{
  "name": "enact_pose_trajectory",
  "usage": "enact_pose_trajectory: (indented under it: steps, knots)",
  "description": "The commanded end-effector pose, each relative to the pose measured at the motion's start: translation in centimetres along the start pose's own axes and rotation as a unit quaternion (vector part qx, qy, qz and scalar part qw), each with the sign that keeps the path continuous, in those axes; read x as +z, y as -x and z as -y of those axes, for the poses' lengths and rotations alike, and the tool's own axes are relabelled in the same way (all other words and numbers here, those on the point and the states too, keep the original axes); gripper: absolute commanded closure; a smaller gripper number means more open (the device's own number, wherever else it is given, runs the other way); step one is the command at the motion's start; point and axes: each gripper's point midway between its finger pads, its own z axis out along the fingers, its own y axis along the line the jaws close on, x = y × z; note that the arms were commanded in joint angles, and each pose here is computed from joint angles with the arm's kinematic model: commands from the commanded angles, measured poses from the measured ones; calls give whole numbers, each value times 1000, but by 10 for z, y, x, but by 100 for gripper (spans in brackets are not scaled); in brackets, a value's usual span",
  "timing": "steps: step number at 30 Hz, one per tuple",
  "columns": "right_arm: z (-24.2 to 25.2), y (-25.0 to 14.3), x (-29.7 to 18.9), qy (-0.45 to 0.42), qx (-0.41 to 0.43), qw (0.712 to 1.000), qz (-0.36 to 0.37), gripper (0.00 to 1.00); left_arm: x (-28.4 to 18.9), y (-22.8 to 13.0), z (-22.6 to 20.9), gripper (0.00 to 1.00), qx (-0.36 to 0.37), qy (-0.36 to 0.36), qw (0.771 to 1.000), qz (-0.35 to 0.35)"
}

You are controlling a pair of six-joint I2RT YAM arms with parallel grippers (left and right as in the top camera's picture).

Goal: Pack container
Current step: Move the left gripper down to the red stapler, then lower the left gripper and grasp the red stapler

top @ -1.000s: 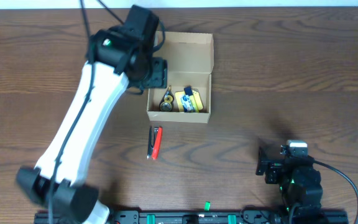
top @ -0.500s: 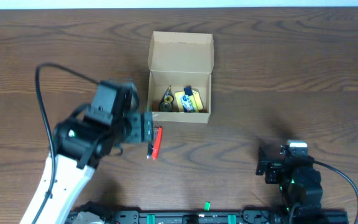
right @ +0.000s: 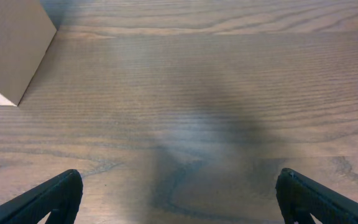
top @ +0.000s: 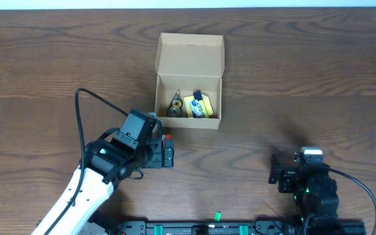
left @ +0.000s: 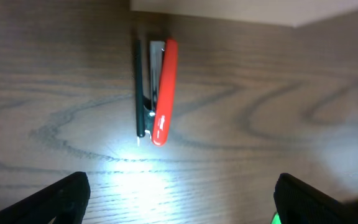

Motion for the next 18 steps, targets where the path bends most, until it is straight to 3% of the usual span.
enact_pose_trajectory:
  steps: [1, 10, 18]
  knots:
    - [2, -4, 2, -6, -5, 1000, -3, 1, 4, 4, -10, 4, -88, 26, 996, 18]
    - [2, -4, 2, -6, -5, 1000, -3, 1, 36, 1, -21, 0, -221, 76, 972, -11]
    - [2, -4, 2, -6, -5, 1000, -3, 1, 64, -5, -27, 4, -231, 106, 966, -47]
